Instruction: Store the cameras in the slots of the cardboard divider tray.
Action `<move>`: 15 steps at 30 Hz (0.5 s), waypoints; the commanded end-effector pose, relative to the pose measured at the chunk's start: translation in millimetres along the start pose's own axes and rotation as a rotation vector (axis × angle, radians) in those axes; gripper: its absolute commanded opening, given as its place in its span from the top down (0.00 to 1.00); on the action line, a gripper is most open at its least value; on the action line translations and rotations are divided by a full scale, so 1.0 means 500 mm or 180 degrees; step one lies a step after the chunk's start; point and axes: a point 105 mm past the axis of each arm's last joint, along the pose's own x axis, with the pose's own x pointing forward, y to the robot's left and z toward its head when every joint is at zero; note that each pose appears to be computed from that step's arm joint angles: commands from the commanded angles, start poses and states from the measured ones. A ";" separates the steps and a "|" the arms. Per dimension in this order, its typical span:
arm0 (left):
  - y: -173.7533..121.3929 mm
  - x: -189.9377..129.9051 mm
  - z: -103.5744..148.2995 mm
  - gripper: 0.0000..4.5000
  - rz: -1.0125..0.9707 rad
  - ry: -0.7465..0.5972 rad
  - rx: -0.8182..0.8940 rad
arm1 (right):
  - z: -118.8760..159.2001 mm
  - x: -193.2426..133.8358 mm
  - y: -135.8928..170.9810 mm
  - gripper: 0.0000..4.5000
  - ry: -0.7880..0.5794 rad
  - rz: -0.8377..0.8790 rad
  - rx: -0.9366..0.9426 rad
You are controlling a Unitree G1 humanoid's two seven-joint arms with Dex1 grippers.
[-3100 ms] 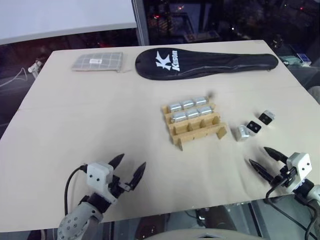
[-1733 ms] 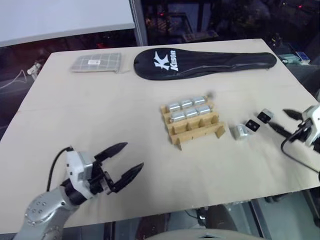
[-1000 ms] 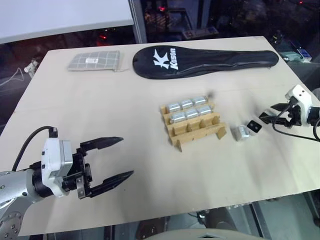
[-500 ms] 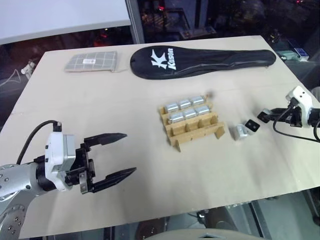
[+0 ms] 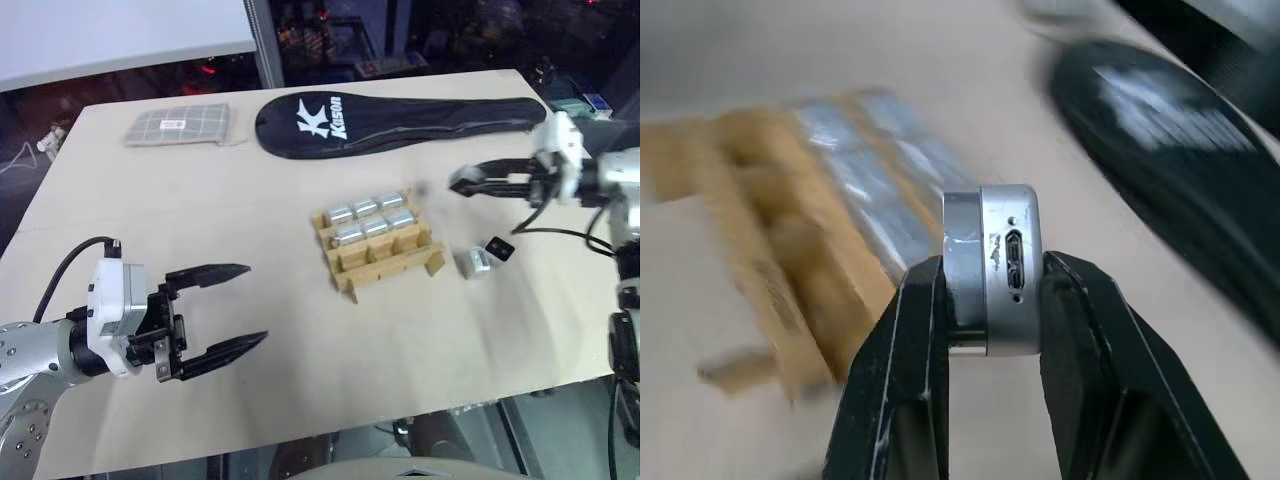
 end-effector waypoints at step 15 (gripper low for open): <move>-0.009 -0.023 0.002 0.00 0.0091 0.0118 0.0147 | 0.095 0.166 0.093 0.85 0.0118 0.1620 -0.0602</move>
